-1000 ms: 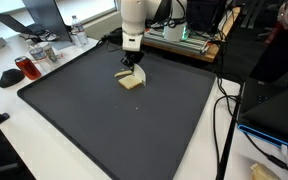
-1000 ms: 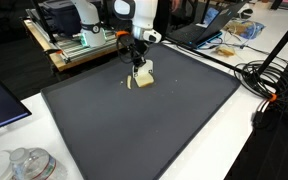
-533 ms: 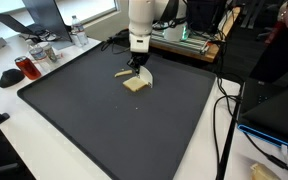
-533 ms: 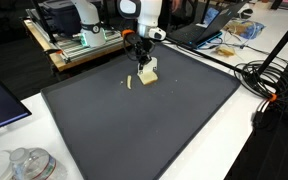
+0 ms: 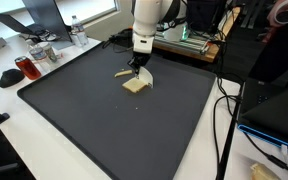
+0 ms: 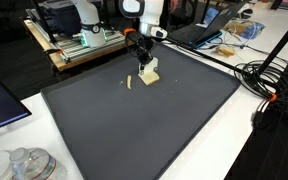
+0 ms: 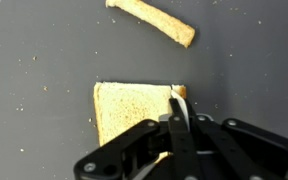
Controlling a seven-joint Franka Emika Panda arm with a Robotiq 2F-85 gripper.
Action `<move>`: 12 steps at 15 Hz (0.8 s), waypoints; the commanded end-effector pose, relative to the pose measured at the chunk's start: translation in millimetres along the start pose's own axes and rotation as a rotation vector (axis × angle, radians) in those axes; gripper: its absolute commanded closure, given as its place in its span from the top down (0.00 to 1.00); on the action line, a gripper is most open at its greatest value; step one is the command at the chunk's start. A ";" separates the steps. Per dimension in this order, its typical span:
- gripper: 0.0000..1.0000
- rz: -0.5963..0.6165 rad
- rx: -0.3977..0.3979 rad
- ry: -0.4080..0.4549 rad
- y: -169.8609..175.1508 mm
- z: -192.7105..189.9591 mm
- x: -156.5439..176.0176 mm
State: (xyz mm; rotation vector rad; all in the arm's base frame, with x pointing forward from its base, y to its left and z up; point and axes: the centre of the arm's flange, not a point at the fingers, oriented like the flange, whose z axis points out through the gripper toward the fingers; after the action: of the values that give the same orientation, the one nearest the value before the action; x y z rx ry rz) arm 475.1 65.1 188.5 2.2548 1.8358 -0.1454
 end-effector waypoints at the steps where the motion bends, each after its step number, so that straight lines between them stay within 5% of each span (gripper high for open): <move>1: 0.01 0.028 -0.004 -0.028 4.4 22.7 -11.0; 12: 0.01 0.021 -0.046 -0.102 13.1 34.2 -37.8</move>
State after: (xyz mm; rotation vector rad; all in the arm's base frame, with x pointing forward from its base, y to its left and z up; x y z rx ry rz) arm 478.9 36.6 183.8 2.2128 1.7785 -0.1657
